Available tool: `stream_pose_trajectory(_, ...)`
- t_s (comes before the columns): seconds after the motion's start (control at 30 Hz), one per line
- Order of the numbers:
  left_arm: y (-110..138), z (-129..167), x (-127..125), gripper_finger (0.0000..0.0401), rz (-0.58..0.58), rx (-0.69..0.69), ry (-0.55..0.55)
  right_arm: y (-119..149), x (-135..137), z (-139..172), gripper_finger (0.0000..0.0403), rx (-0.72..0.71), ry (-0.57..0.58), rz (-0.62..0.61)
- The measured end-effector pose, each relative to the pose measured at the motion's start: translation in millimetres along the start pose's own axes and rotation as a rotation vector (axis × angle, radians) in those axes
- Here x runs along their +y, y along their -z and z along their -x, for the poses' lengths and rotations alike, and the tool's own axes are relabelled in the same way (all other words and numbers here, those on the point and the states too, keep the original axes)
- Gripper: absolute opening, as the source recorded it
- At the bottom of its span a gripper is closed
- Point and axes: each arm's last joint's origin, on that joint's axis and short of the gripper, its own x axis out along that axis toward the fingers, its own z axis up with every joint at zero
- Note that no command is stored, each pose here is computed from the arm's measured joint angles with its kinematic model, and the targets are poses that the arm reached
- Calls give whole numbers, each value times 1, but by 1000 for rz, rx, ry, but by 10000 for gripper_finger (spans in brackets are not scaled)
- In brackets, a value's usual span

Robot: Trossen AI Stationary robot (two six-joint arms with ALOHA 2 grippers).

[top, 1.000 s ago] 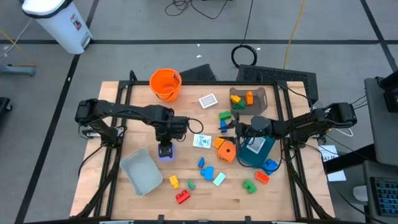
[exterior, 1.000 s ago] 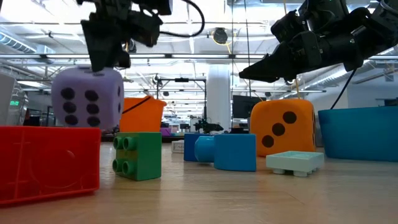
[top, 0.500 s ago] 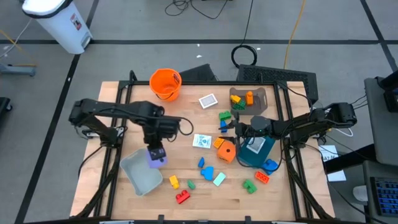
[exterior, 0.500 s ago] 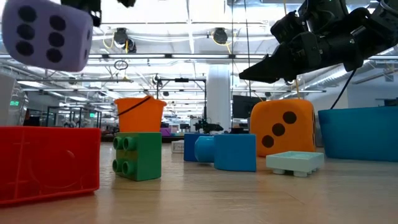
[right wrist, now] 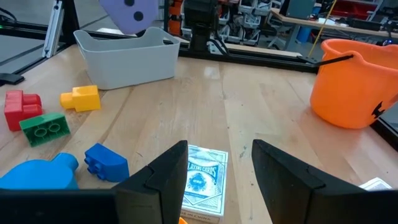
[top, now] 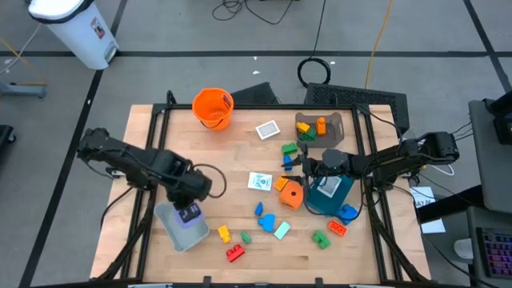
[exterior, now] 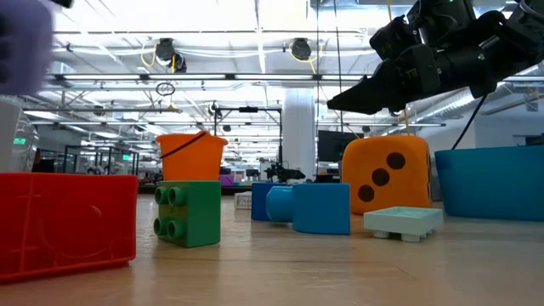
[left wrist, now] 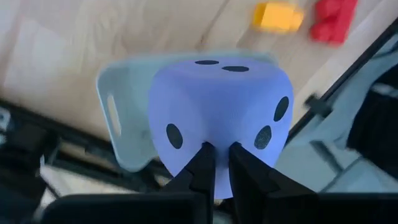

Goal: Pick & Place Toys
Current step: Put the purple dice into the gray bin

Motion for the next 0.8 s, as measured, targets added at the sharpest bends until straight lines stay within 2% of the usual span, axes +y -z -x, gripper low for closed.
stream_pose_trajectory(0.13, 0, -22, -4, 38, 13, 70, 6, 0, 0, 0, 171, 0, 0, 0)
stream_pose_trajectory(0.3, -6, -40, -7, 38, -8, 71, 58, 0, 0, 0, 171, 0, 0, 0)
stream_pose_trajectory(0.57, -11, -61, -5, 38, -34, 92, 81, 0, 0, 0, 171, 0, 0, 0)
stream_pose_trajectory(0.8, -12, -64, -5, 39, -56, 95, 96, 0, 0, 0, 171, 0, 0, 0)
